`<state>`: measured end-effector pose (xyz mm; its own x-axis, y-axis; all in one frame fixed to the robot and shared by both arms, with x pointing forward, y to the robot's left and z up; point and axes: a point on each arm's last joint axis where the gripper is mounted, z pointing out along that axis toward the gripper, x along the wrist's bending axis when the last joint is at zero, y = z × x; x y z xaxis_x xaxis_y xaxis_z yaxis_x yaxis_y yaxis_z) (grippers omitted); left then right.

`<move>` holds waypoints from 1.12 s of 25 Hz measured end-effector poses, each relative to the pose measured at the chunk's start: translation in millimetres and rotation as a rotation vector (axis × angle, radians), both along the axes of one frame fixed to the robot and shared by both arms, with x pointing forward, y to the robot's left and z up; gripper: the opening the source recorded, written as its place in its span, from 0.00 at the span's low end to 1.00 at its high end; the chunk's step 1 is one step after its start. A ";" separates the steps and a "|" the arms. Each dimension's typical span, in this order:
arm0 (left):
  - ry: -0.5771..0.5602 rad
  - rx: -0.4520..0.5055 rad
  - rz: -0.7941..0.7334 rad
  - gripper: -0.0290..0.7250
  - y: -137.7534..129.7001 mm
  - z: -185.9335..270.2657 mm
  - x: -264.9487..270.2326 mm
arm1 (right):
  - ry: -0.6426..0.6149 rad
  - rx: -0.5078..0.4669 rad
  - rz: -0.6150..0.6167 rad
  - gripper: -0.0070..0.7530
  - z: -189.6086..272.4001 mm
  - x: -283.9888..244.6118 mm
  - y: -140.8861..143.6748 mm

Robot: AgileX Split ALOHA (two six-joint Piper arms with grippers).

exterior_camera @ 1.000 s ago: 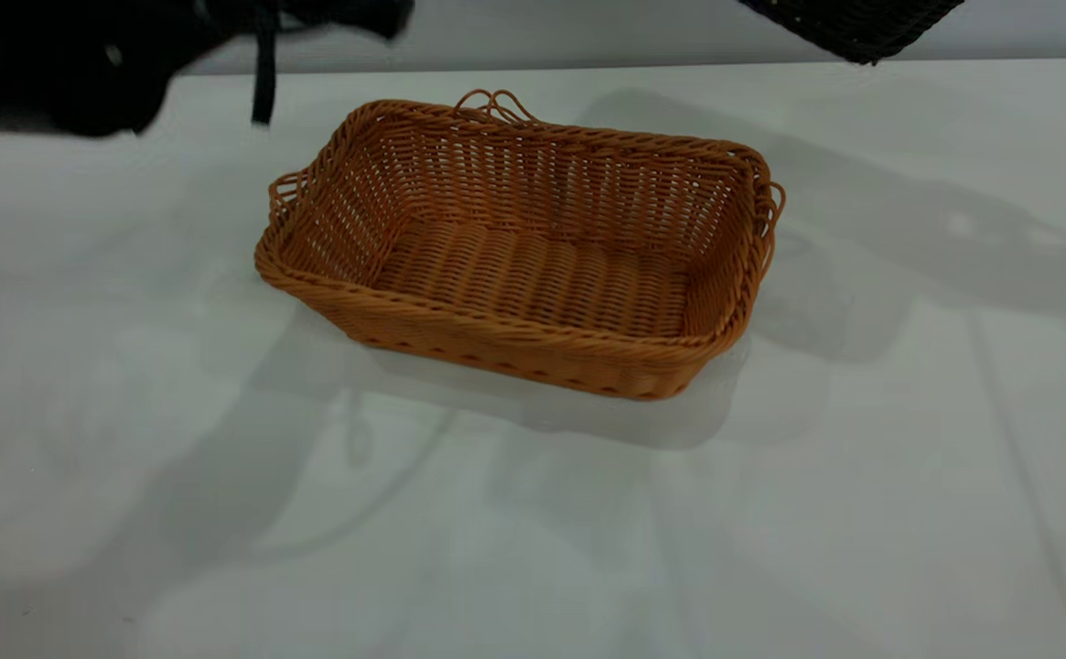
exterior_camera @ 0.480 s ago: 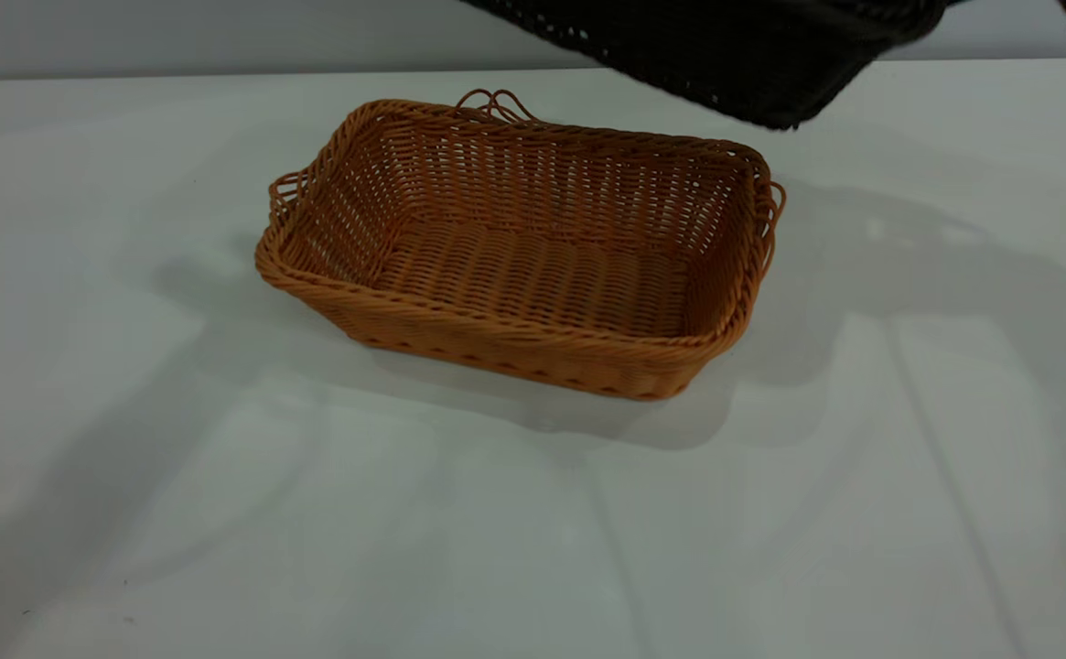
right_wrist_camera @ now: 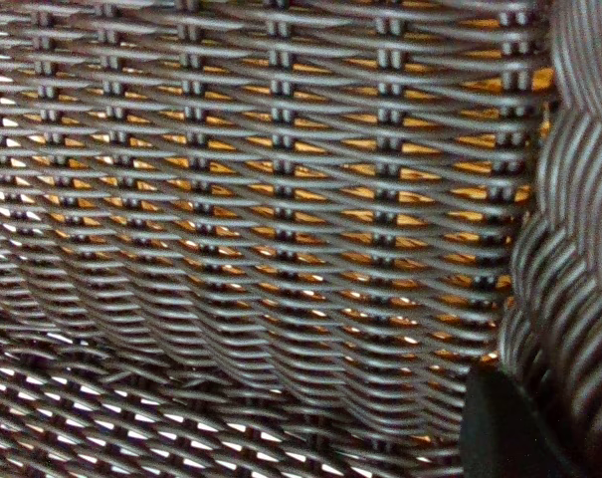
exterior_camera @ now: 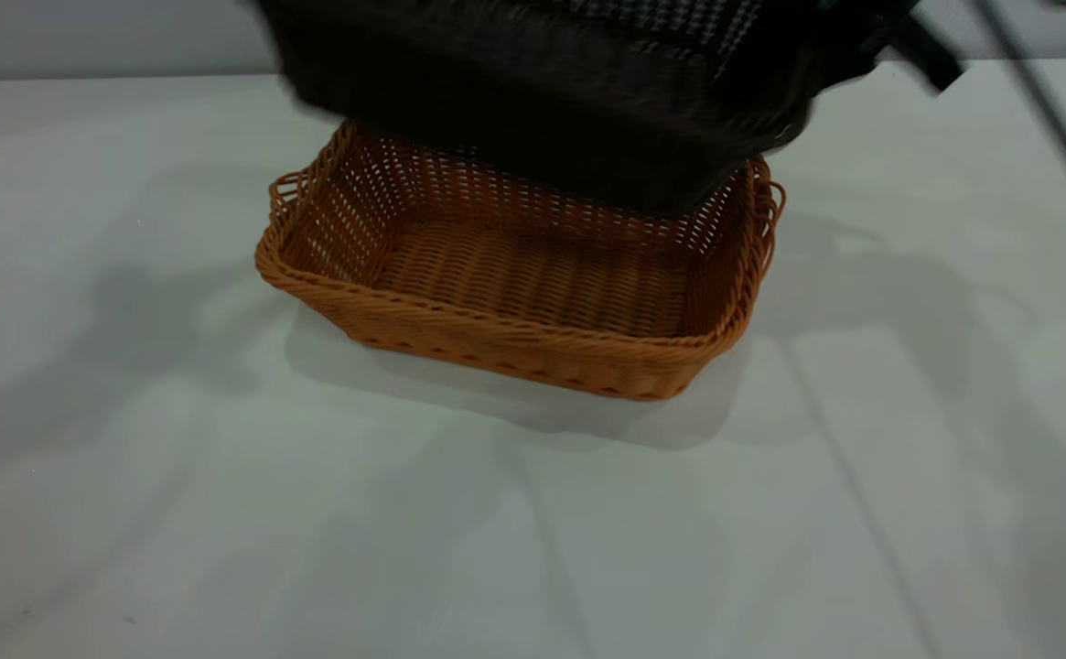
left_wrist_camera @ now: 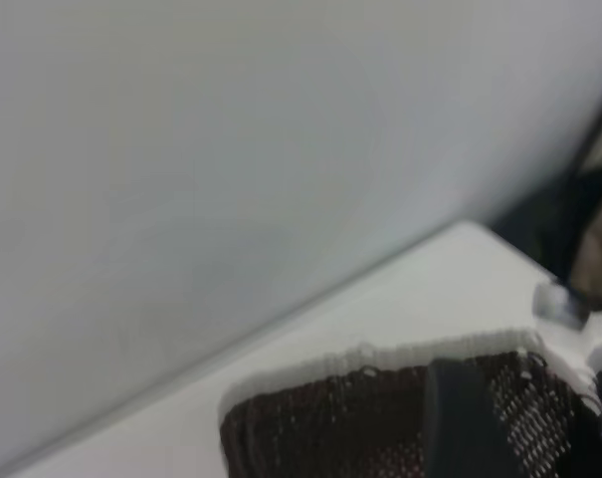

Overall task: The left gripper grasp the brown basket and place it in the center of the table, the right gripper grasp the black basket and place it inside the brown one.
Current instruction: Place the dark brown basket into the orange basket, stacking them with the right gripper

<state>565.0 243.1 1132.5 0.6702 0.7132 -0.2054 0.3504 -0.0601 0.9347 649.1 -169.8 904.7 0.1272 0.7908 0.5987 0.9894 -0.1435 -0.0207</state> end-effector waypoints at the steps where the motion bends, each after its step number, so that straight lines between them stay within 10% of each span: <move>1: 0.006 -0.008 0.039 0.49 2.7 0.7 1.8 | 0.002 -0.007 0.007 0.15 -6.3 -0.8 6.8; 18: -0.016 -0.002 0.153 0.48 10.6 4.4 6.3 | 0.106 -0.234 0.065 0.15 -56.3 -8.7 3.3; 28: -0.019 0.001 0.156 0.48 10.8 4.4 6.5 | 0.003 -0.248 0.295 0.16 -57.1 -21.4 38.8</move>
<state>571.5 253.9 1136.9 0.5552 0.8090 -0.1929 0.3375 -0.0072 0.9413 627.8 -131.0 847.5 -0.1258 0.9145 0.3846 0.9890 0.1461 -0.0239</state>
